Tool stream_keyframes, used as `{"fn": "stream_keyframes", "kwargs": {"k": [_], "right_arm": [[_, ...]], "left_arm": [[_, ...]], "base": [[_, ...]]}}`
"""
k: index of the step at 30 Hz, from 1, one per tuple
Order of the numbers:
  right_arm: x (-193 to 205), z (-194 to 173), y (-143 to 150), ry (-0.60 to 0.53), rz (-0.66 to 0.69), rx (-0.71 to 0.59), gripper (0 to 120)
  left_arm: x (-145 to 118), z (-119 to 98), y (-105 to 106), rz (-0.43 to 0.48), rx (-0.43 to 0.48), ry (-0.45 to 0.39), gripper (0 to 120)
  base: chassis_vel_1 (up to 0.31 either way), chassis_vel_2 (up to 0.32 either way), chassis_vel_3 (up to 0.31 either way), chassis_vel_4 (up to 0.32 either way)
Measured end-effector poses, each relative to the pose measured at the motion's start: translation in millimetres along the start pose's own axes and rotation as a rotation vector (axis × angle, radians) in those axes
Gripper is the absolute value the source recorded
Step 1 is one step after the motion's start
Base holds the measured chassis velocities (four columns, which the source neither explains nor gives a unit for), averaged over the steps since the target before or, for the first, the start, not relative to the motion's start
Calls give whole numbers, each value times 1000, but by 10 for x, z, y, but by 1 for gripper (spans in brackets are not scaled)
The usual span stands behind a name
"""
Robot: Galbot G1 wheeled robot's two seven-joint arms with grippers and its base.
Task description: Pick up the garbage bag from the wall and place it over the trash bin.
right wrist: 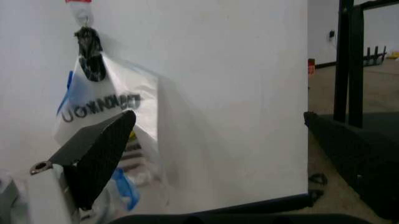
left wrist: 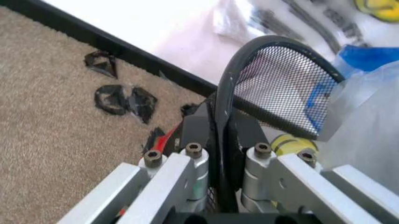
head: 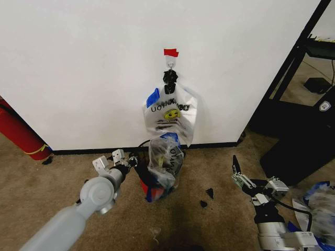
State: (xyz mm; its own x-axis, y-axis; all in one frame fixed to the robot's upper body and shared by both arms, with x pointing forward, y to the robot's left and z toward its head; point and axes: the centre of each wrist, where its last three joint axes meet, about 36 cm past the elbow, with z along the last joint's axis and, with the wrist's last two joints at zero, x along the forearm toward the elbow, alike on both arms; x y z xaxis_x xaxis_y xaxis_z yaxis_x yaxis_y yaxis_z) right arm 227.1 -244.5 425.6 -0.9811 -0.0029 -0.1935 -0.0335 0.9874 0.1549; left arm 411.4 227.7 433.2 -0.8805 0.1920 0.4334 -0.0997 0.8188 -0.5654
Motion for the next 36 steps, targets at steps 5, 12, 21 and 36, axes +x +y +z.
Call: {"fn": "stream_keyframes", "kwargs": {"k": [5, 12, 21, 36], "right_arm": [[30, 79, -22, 14, 3, 20, 100], [44, 139, -1, 20, -3, 28, 100], [60, 104, 29, 20, -13, 25, 100], [31, -85, 240, 100, 26, -17, 100]], "left_arm": [[60, 299, 41, -52, -9, -40, 3], [74, 464, 52, -81, -7, -38, 3], [55, 510, 53, -84, -19, 0, 3], [246, 425, 28, -92, -174, -4, 48]], "base": [[0, 0, 0, 0], [0, 0, 0, 0], [0, 0, 0, 0], [0, 0, 0, 0]]}}
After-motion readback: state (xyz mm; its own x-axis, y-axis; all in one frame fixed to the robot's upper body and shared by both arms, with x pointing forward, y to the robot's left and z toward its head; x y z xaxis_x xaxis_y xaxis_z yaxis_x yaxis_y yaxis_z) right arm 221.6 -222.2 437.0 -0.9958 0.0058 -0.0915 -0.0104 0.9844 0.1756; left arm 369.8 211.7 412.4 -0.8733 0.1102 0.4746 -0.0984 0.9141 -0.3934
